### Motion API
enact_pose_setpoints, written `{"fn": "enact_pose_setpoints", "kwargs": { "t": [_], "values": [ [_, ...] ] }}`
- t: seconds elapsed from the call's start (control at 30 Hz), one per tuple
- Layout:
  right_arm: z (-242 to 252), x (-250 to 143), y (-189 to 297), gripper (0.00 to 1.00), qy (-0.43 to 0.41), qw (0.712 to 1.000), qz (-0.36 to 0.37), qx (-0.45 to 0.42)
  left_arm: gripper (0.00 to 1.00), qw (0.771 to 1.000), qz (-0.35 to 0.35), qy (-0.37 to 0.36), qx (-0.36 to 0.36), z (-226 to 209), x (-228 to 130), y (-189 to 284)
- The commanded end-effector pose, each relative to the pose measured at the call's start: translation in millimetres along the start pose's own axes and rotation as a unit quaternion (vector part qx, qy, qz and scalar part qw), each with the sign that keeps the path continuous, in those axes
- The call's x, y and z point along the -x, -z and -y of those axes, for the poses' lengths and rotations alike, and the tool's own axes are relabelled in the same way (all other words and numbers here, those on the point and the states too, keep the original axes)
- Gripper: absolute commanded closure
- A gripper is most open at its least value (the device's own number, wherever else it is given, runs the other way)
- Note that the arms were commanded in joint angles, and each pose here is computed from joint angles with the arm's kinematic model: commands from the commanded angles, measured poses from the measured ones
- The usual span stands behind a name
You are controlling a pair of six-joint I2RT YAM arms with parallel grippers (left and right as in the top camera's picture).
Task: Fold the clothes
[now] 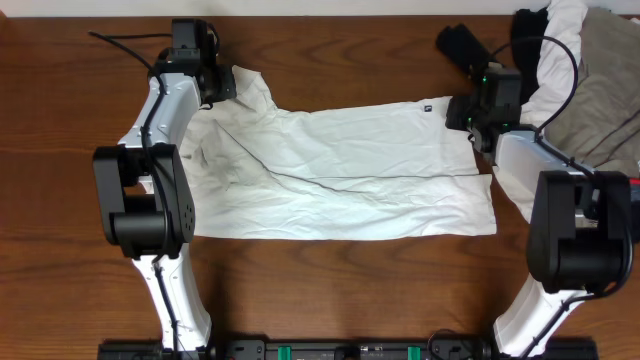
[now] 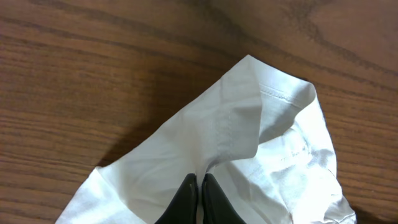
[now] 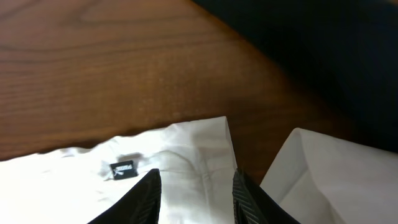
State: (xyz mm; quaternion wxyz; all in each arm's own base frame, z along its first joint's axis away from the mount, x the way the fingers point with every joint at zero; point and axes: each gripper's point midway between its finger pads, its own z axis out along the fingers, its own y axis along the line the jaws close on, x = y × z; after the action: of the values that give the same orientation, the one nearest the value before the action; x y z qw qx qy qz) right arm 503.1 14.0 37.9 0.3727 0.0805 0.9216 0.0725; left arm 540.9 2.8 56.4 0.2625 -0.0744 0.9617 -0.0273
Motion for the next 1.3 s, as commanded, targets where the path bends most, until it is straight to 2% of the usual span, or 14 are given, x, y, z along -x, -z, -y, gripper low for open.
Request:
{"fn": "enact_pose_setpoints", "kwargs": {
  "t": [0.0,0.4,0.63,0.83,1.1,1.17,1.27],
  "values": [
    [4.2,-8.6,-10.6,0.63,-0.014,1.0,-0.008,-0.003,0.94,1.0,0.002,0.005,0.005,-3.8,1.5,2.9],
    [12.4,-7.1,-28.1,0.67,-0.013,1.0,0.016,-0.016,0.94,1.0,0.002,0.005,0.005,-3.9,1.2,2.9],
    [15.6,-15.5,-38.8,0.51,-0.014,1.0,0.013,-0.018,0.94,1.0,0.002,0.004,0.004,-2.4,1.1,2.9],
    [16.2,-17.1,-42.4,0.52,-0.014,1.0,0.015,-0.018,0.94,1.0,0.002,0.004,0.004,-2.4,1.0,2.9],
    [16.7,-9.8,-42.1,0.67,-0.014,0.999,0.029,-0.016,0.94,1.0,0.0,0.004,0.004,-2.5,0.4,2.9],
    [16.4,-8.3,-42.0,0.73,-0.014,0.999,0.032,-0.016,0.94,1.0,0.0,0.004,0.004,-2.5,0.0,2.8],
    [17.9,-7.1,-41.8,0.88,-0.014,0.999,0.035,-0.02,0.94,1.0,0.0,0.004,0.004,-2.5,0.0,2.8]
  ]
}}
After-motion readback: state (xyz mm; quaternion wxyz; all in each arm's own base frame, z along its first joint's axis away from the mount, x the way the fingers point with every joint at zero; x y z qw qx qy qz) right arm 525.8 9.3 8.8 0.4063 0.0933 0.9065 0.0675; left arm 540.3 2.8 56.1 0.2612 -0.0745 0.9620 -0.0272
